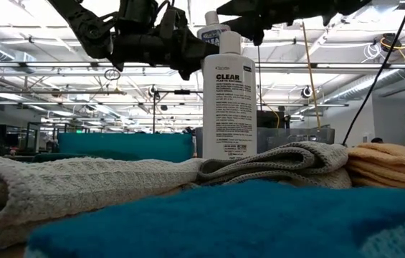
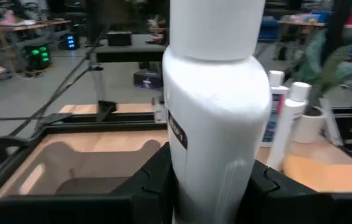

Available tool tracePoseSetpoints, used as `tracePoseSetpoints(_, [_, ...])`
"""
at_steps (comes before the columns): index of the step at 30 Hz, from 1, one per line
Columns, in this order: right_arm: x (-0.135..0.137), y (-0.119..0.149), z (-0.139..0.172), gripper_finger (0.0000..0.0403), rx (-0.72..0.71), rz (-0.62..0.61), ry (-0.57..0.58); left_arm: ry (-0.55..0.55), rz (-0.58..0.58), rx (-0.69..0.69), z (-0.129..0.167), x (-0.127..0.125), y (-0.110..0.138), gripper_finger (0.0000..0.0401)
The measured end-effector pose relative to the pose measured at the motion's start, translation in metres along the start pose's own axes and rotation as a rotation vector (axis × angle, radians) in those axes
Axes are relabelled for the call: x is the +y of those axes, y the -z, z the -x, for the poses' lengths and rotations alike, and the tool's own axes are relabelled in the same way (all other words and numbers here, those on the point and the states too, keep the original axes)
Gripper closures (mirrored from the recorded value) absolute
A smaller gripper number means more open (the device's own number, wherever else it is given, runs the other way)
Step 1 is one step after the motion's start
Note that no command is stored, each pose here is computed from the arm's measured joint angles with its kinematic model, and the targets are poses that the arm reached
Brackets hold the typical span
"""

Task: Pick & Place Kitchen Items
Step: Put the white plastic restorer bottle into the right black bin

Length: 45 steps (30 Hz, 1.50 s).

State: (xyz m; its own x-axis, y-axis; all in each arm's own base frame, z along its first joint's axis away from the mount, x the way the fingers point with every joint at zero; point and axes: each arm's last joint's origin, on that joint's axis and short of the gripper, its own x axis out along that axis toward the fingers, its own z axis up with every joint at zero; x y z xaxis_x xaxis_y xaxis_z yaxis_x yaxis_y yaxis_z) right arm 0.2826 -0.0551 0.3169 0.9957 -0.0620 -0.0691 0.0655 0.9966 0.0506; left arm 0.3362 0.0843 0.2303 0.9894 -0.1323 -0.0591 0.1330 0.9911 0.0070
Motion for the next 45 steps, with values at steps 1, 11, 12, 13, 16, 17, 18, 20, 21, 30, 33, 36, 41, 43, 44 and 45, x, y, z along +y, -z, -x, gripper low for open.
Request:
tracePoseSetpoints(1, [0.001,0.001,0.0,0.0164,0.01,-0.001,-0.012,-0.008,0.001,0.0,0.0,0.001,0.0,0.0295])
tracePoseSetpoints(11, [0.001,0.003,-0.005,0.0114,0.002,0.0,-0.068,-0.001,-0.004,0.016,0.0,0.001,0.002,0.0295])
tracePoseSetpoints(12, [0.001,0.006,-0.007,0.0113,0.009,-0.001,-0.067,-0.001,-0.005,0.016,0.0,0.001,0.002,0.0295])
tracePoseSetpoints(13, [0.0,0.009,-0.009,0.0113,0.022,-0.003,-0.066,0.0,-0.006,0.016,0.0,0.001,0.002,0.0295])
tracePoseSetpoints(16, [-0.002,0.015,-0.018,0.0116,0.01,-0.002,-0.064,0.003,-0.008,0.014,0.0,0.0,0.002,0.0295])
tracePoseSetpoints(17, [-0.002,0.016,-0.02,0.0119,0.003,-0.007,-0.064,0.003,-0.008,0.014,0.0,0.0,0.002,0.0295])
tracePoseSetpoints(18, [-0.002,0.016,-0.021,0.0122,0.001,-0.019,-0.063,0.003,-0.006,0.015,0.0,0.0,0.002,0.0295])
tracePoseSetpoints(20, [-0.005,0.017,-0.023,0.0131,-0.012,-0.032,-0.058,0.003,-0.003,0.015,0.0,0.0,0.002,0.0295])
tracePoseSetpoints(21, [-0.005,0.016,-0.023,0.0137,-0.014,-0.035,-0.057,0.003,-0.003,0.015,0.0,0.0,0.002,0.0295])
tracePoseSetpoints(30, [-0.006,0.014,-0.023,0.0243,-0.037,-0.017,-0.056,0.004,0.003,0.021,0.0,0.0,0.002,0.0295])
tracePoseSetpoints(33, [-0.006,0.015,-0.023,0.0286,-0.032,-0.001,-0.055,0.0,0.005,0.021,0.0,0.0,0.002,0.0295])
tracePoseSetpoints(36, [-0.006,0.014,-0.023,0.0322,-0.033,0.018,-0.055,-0.01,0.007,0.025,0.0,0.0,0.003,0.0292])
tracePoseSetpoints(41, [-0.005,0.014,-0.02,0.0322,-0.019,0.042,-0.055,-0.029,0.01,0.039,0.0,0.0,0.004,0.0223])
tracePoseSetpoints(43, [-0.005,0.012,-0.015,0.0322,0.001,0.059,-0.051,-0.038,0.03,0.047,0.0,0.001,0.005,0.0188])
tracePoseSetpoints(44, [-0.005,0.011,-0.012,0.0322,0.013,0.068,-0.049,-0.042,0.039,0.048,0.001,0.001,0.004,0.0171])
tracePoseSetpoints(45, [-0.004,0.009,-0.009,0.0321,0.013,0.078,-0.048,-0.048,0.045,0.045,0.003,0.002,0.001,0.0156])
